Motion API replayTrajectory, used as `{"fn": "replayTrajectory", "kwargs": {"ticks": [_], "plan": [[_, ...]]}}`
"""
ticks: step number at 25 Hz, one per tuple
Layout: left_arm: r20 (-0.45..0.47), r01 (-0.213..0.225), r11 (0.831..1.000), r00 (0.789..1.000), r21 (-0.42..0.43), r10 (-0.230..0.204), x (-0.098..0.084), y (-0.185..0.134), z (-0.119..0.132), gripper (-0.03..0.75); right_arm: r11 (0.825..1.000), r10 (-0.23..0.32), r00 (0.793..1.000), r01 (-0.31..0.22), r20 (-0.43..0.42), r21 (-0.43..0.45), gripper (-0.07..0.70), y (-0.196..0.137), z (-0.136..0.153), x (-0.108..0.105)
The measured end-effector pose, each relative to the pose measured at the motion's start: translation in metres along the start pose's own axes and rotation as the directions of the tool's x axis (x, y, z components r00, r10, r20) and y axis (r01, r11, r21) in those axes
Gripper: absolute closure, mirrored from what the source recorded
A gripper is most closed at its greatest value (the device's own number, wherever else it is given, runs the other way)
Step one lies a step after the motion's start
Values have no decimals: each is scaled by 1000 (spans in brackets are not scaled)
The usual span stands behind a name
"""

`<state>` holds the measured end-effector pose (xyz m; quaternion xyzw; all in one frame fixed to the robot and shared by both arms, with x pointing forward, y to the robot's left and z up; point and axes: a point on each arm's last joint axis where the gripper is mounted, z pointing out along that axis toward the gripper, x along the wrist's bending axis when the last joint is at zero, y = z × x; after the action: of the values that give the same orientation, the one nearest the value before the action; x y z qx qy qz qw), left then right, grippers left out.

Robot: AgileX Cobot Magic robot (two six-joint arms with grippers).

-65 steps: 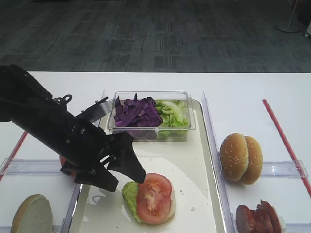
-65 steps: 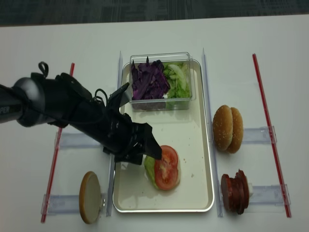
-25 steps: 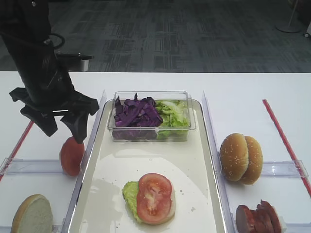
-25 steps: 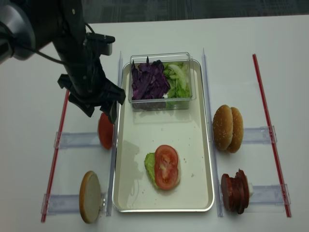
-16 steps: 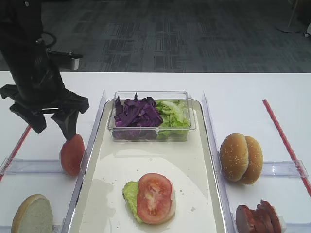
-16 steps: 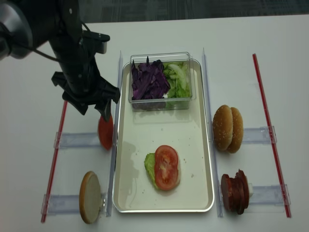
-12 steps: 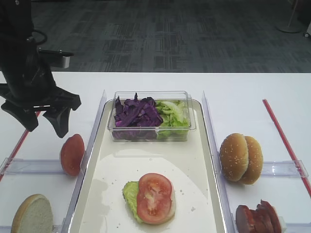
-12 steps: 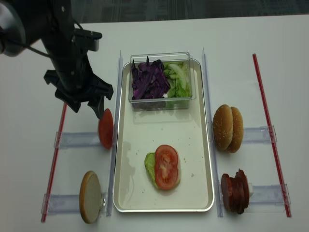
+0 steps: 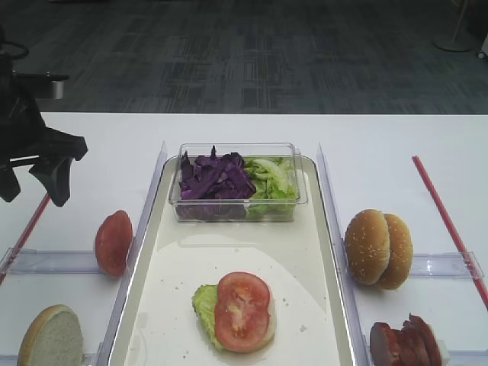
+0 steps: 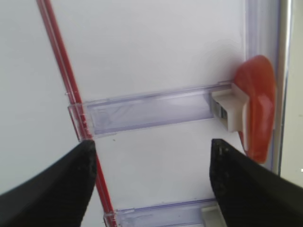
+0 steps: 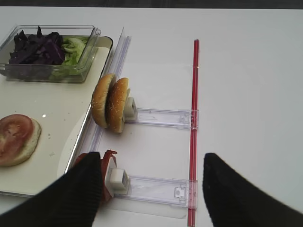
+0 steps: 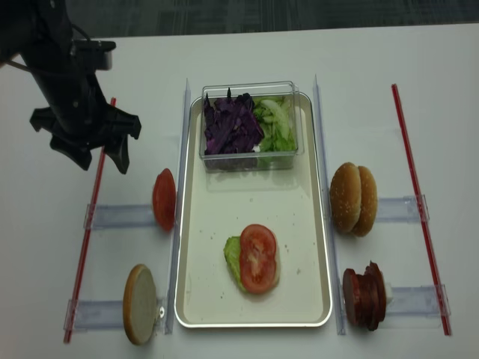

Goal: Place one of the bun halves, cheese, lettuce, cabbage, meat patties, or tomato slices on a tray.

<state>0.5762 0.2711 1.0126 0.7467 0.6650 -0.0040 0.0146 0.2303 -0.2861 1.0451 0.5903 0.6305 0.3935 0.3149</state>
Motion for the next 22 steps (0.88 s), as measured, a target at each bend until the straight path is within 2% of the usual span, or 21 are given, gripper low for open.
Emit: {"fn": "replayTrajectory", "kwargs": {"ticks": [2,10,18,22], "plan": [[0,7,1000,1000,-5,-7,3,-1,-2,237,1000,0,1000,0,0,0,147,0,0,0],[-8,39,995,999,-96,-40,13,-24,-36,237,1000,0,1000,0,0,0,147,0,0,0],[-11,34,985,999,-170,-37,8,-74,-63,237,1000,0,1000,0,0,0,147,0,0,0],[-13,33,978,999,-207,-36,5,-112,-72,237,1000,0,1000,0,0,0,147,0,0,0]]}}
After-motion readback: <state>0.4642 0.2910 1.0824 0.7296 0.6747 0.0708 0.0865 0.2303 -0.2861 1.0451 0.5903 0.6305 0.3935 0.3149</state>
